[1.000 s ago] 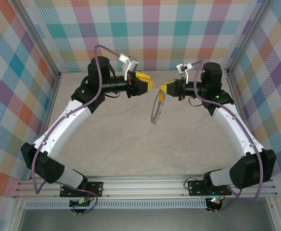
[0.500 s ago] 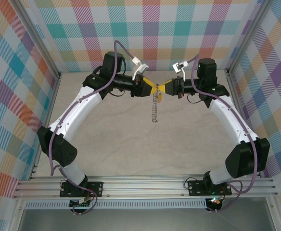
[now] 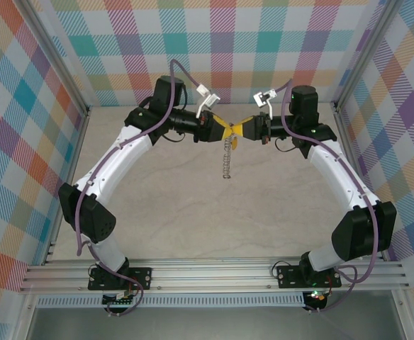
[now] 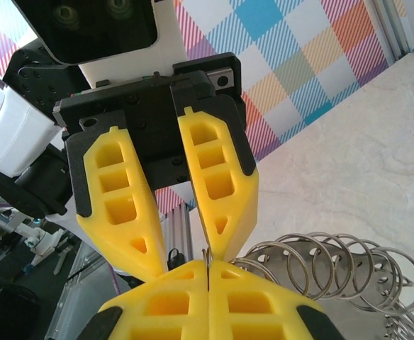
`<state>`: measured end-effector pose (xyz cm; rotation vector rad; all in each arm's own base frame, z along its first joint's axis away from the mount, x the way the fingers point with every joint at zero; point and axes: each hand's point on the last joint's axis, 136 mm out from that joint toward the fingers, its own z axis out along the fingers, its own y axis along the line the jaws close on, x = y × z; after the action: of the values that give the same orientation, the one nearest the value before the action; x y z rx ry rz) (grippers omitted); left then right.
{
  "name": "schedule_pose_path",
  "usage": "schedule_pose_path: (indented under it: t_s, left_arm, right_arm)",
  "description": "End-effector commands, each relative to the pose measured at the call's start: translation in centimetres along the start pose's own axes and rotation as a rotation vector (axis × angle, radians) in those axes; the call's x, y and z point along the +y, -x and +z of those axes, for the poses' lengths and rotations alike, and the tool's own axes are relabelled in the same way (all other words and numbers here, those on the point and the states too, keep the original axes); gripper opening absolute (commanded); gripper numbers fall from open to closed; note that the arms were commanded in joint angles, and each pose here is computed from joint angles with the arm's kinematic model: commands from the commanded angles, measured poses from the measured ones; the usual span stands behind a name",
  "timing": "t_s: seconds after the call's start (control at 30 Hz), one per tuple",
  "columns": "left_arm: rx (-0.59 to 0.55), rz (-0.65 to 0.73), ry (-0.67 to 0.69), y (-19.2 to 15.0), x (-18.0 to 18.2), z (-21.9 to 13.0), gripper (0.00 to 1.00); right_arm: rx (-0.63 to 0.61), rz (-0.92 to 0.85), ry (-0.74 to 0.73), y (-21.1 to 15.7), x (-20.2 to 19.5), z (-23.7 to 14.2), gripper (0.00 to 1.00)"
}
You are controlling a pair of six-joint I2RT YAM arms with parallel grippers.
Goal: Put the keys on the keyring
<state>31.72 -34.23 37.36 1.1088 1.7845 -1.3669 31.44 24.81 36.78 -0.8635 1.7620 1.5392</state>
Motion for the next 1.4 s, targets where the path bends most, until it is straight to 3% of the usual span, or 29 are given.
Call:
schedule_pose_path:
  t_s: [0.0,0.2,0.33,0.43,0.47,0.5,0.53,0.6,0.9,1.1,1.37]
  left_arm:
    - [-0.025,0.022,-0.042,1.3,-0.9,-0.2,0.25]
    - [-0.029,0.023,-0.05,1.4,-0.9,0.1,0.17]
    - [-0.037,0.021,-0.057,1.6,-1.0,0.2,0.02]
    - [-0.048,0.015,-0.057,1.8,-0.8,0.3,0.0]
    - [-0.055,0.015,-0.047,1.8,-0.7,0.3,0.0]
    - [-0.066,0.013,-0.031,2.0,-0.5,0.2,0.0]
    - [-0.08,0.021,-0.019,2.1,-0.5,0.1,0.0]
    - [-0.108,0.035,-0.005,2.4,-0.6,-0.2,0.0]
    - [-0.208,0.095,-0.025,3.8,-3.1,-1.7,0.0]
    - [-0.229,0.124,-0.065,4.1,-5.3,-2.5,0.0]
    - [-0.211,0.145,-0.11,3.9,-7.0,-2.1,0.0]
  right_arm:
    - [-0.013,-0.059,0.028,0.8,0.9,-0.3,0.0]
    - [-0.014,-0.059,0.025,0.8,0.8,-0.3,0.0]
    - [-0.014,-0.056,0.024,0.7,0.7,-0.3,0.0]
    - [-0.017,-0.051,0.017,0.8,0.7,-0.3,0.0]
    - [-0.022,-0.051,0.009,0.9,0.7,-0.4,0.08]
    - [-0.03,-0.051,0.0,0.9,0.8,-0.6,0.23]
    - [-0.041,-0.053,-0.017,0.9,0.8,-0.8,0.33]
    - [-0.067,-0.066,-0.05,0.9,1.0,-1.3,0.42]
    - [-0.239,-0.088,-0.2,0.3,0.6,-4.2,0.48]
    - [-0.241,-0.115,-0.19,-0.4,1.8,-4.3,0.6]
    - [-0.208,-0.176,-0.12,-0.1,4.0,-2.5,0.67]
